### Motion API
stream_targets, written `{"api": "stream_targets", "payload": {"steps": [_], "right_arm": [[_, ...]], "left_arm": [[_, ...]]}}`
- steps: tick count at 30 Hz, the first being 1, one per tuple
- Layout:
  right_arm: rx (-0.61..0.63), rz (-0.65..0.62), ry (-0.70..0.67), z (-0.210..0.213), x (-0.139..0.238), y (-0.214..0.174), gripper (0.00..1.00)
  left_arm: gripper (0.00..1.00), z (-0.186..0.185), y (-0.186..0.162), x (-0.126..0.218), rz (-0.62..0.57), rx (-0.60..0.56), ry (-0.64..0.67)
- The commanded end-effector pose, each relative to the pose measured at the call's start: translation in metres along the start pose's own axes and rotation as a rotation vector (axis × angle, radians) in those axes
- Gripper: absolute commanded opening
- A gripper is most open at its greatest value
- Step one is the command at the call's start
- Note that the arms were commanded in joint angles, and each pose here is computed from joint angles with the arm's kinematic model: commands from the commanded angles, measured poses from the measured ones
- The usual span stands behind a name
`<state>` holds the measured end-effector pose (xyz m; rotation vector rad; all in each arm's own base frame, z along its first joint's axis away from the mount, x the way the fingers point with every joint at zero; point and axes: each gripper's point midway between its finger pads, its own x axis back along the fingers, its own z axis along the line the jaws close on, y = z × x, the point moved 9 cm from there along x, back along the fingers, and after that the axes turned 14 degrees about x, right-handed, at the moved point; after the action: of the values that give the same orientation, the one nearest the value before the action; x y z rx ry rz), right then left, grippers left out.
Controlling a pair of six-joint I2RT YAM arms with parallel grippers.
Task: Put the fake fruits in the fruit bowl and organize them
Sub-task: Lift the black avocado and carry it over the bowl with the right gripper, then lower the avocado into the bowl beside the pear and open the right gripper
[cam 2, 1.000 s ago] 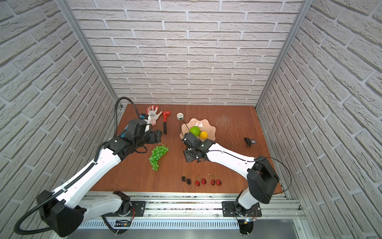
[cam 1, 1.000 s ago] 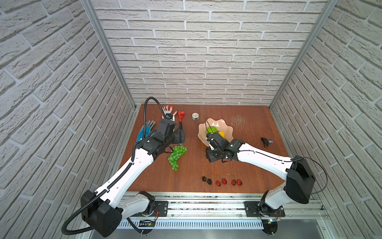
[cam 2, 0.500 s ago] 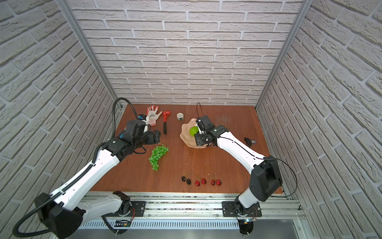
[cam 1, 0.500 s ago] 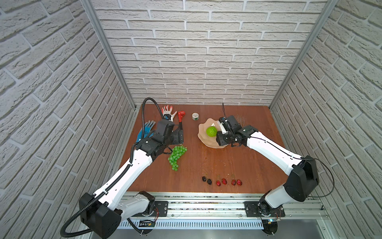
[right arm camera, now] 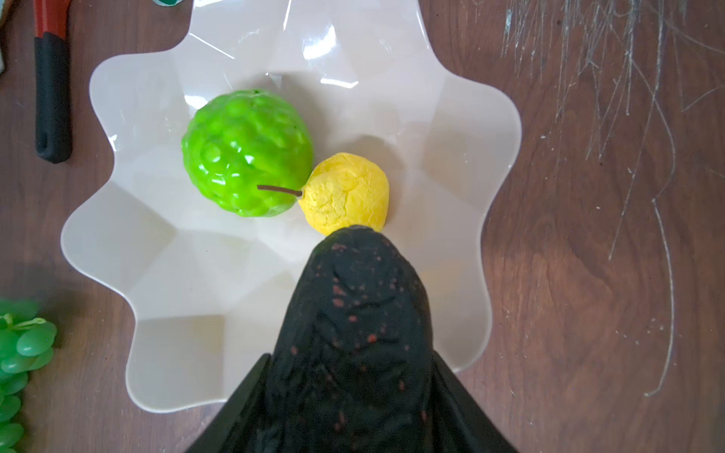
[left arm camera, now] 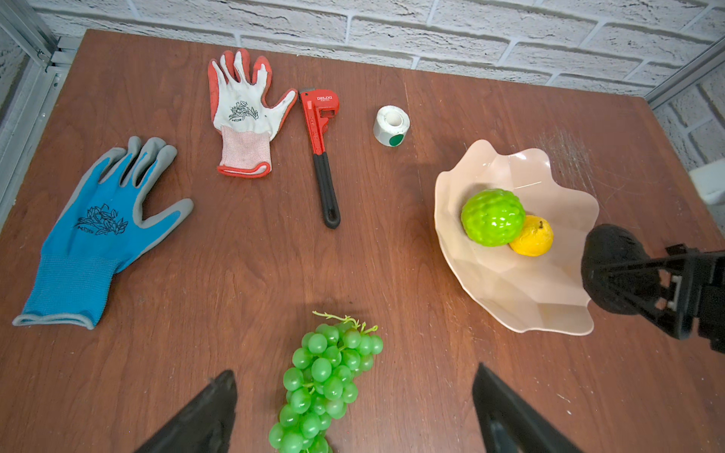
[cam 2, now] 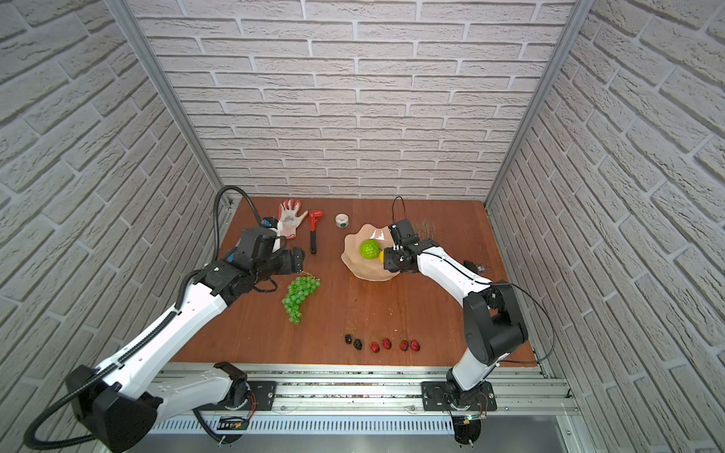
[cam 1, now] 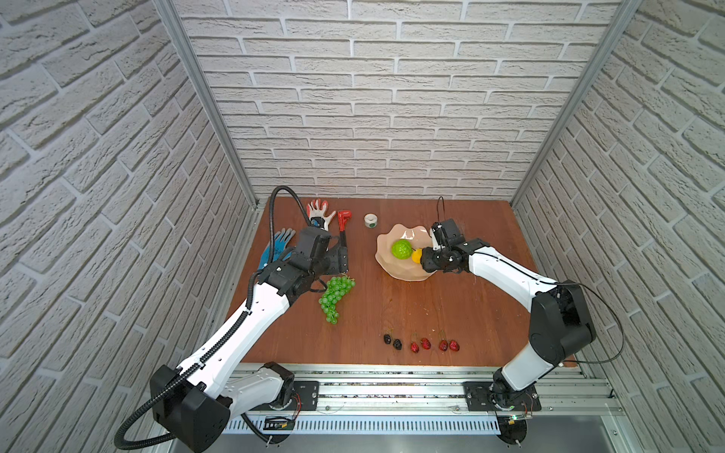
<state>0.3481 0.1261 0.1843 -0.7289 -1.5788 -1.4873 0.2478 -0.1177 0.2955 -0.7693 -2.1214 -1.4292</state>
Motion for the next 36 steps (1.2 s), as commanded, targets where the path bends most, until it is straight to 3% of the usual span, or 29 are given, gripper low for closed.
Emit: {"api": "stream_targets", "payload": {"steps": [1, 25, 36], "right_arm": [[-0.055, -0.05, 0.005, -0.002, -0.009, 0.009, 0.36], [-0.177, -0.035, 0.014, -0.019, -0.044, 0.009, 0.41], [-0.166, -0.062, 0.021, -0.018, -0.038, 0.013, 0.63]], "left_arm": [[0.93, 0.002, -0.001, 0.0, -0.009, 0.011, -0.003], [0.93, 0.002, 0.003, 0.007, -0.024, 0.004, 0.001], [0.94, -0.004, 0.007, 0.006, 0.014, -0.023, -0.005]]}}
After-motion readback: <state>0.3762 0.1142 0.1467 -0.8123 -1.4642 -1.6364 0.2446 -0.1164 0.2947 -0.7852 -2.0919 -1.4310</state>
